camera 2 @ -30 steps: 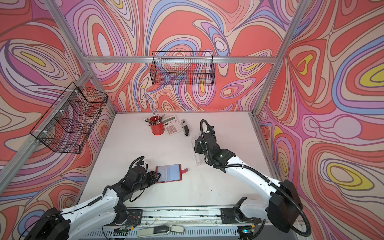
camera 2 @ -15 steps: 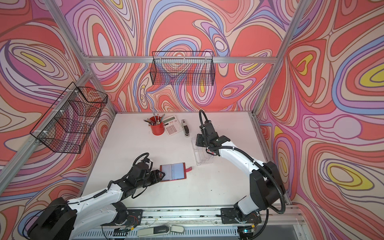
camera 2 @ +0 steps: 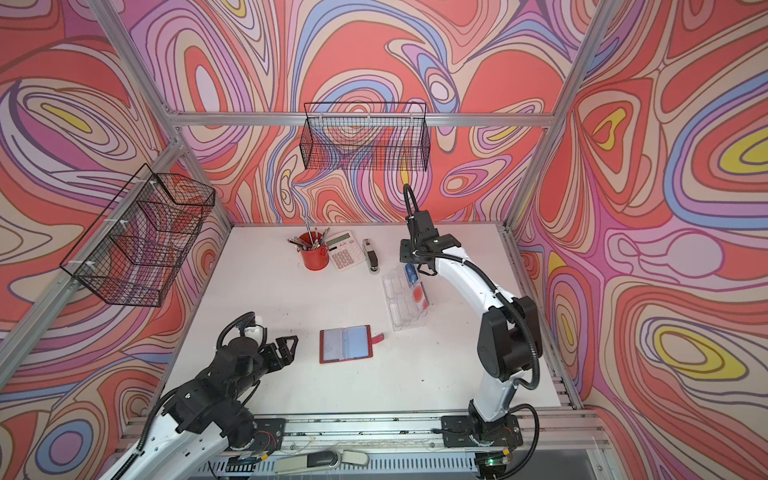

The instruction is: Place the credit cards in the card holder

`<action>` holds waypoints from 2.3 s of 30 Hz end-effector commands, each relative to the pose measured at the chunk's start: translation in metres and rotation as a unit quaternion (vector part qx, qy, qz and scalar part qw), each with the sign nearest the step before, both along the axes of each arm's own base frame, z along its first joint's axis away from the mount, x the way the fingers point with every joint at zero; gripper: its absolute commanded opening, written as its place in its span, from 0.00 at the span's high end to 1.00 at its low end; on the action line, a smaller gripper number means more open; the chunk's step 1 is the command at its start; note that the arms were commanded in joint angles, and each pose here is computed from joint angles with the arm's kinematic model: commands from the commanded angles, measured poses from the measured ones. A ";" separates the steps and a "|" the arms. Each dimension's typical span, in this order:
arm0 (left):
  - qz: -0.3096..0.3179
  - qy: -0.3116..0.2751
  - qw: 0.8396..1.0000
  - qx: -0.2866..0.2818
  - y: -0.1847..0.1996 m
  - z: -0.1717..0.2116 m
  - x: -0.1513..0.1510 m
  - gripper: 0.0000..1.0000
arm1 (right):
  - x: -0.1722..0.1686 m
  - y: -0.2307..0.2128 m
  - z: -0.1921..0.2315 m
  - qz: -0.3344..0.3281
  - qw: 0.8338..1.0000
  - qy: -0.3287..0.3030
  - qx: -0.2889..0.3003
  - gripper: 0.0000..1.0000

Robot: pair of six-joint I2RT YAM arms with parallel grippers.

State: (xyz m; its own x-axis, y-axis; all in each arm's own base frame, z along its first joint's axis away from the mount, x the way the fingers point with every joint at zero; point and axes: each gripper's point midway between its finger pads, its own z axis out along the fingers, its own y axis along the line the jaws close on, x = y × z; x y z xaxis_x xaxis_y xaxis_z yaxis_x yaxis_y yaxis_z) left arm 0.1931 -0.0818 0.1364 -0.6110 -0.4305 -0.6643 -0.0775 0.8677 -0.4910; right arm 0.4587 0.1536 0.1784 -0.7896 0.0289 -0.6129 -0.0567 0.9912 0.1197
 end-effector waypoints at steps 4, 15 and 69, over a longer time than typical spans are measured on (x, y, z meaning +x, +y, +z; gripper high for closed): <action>0.026 0.029 0.996 0.075 0.029 -0.020 -0.014 0.11 | -0.012 -0.011 -0.040 0.049 0.996 0.078 -0.011 0.55; 0.014 0.078 0.991 0.107 0.022 -0.031 -0.010 0.11 | -0.014 0.000 -0.057 0.077 0.991 0.101 0.040 0.62; 0.020 0.051 0.994 0.089 0.026 -0.026 -0.013 0.10 | -0.017 -0.004 -0.066 0.060 0.973 0.105 0.197 0.72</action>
